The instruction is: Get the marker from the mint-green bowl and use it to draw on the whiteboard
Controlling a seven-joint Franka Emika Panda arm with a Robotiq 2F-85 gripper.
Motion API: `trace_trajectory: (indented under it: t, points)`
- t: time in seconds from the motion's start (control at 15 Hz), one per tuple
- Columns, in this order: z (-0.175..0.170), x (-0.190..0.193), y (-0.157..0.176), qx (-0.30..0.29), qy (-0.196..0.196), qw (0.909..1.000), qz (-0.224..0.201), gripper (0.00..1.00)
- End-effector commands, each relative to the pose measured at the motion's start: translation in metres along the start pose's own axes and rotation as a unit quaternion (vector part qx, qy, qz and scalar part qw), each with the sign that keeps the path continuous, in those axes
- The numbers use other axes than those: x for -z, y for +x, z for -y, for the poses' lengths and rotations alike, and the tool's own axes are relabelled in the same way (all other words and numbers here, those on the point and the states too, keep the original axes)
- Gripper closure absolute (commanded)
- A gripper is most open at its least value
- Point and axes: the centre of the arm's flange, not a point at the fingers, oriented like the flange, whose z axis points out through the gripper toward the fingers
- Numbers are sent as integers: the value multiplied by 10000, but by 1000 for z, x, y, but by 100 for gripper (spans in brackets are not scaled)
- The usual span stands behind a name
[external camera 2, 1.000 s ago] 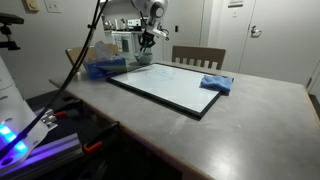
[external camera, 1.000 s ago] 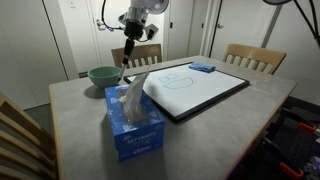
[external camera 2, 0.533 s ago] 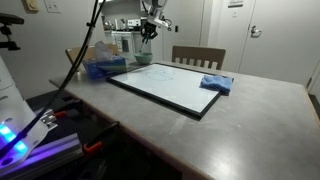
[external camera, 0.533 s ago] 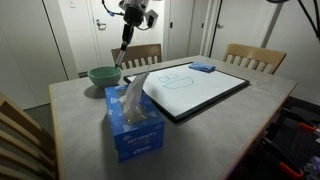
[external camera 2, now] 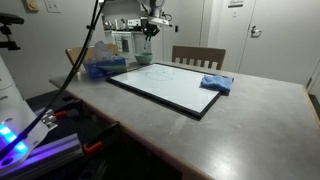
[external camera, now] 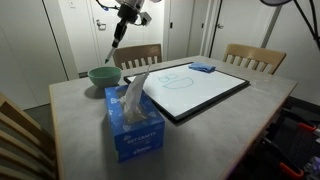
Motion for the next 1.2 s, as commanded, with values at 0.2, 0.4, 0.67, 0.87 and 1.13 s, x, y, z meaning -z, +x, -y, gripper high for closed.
trace_trajectory:
  t: [0.2,0.4,0.67,0.87,1.13]
  points:
    - [-24,-47,-11,-123,-261,9995,113,95]
    - [-38,-64,-31,-338,-165,9992,144,95]
    - [-42,-78,-42,-407,49,9990,150,95]
    - [-38,-80,-41,-386,129,9989,210,71]
    - [-31,-73,-38,-412,193,9984,350,33]
